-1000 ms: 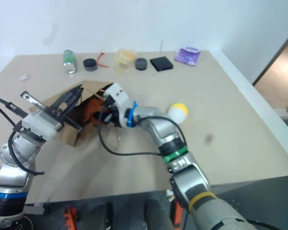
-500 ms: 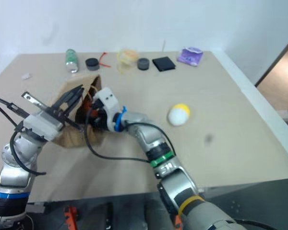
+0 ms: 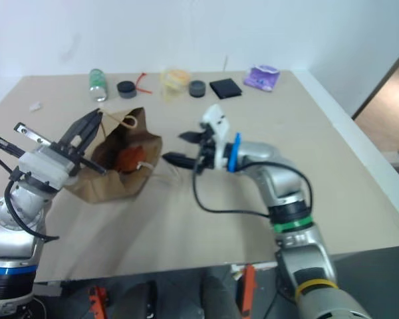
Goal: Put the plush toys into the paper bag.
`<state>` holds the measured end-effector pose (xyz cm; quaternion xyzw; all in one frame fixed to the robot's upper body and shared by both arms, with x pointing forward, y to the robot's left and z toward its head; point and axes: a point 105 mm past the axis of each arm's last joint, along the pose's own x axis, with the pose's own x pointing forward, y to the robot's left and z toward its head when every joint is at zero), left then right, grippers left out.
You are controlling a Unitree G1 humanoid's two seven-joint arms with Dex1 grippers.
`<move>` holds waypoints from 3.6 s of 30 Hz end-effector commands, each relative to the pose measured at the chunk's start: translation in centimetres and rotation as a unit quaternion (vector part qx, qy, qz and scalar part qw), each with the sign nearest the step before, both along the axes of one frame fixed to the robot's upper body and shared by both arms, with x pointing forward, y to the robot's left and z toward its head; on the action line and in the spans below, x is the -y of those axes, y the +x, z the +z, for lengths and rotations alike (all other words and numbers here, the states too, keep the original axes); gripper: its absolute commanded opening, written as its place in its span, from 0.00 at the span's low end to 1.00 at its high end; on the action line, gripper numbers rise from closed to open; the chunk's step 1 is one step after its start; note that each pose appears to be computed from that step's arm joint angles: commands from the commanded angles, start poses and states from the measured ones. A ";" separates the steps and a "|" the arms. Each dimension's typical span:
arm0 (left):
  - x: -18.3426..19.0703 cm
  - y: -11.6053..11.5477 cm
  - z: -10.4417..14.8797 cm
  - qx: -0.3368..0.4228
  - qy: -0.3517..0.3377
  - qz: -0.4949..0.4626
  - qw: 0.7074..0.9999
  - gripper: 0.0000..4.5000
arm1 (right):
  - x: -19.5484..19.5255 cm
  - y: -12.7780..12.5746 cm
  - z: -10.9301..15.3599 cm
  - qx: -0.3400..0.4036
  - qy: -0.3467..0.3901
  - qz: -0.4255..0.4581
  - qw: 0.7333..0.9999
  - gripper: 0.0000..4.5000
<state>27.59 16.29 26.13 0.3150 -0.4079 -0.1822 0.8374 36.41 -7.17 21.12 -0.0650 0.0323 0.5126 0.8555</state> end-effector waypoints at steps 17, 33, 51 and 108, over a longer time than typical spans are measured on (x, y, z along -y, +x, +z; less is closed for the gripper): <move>-3.4 -0.8 0.4 -0.003 -0.010 0.066 0.998 0.00 | 12.3 5.0 -6.4 -0.091 -0.146 -0.262 0.949 0.49; -2.7 -0.5 0.4 -0.003 -0.005 0.058 0.998 0.00 | -6.4 -1.0 3.8 -0.120 0.151 0.045 0.980 0.00; -2.6 -0.5 0.4 -0.001 -0.007 0.060 0.998 0.00 | -19.3 -0.6 1.0 -0.115 0.133 0.041 0.984 0.00; -2.7 0.2 -0.1 -0.021 -0.024 0.059 0.998 0.00 | -5.6 -4.8 -6.1 -0.003 -0.012 0.120 0.993 0.99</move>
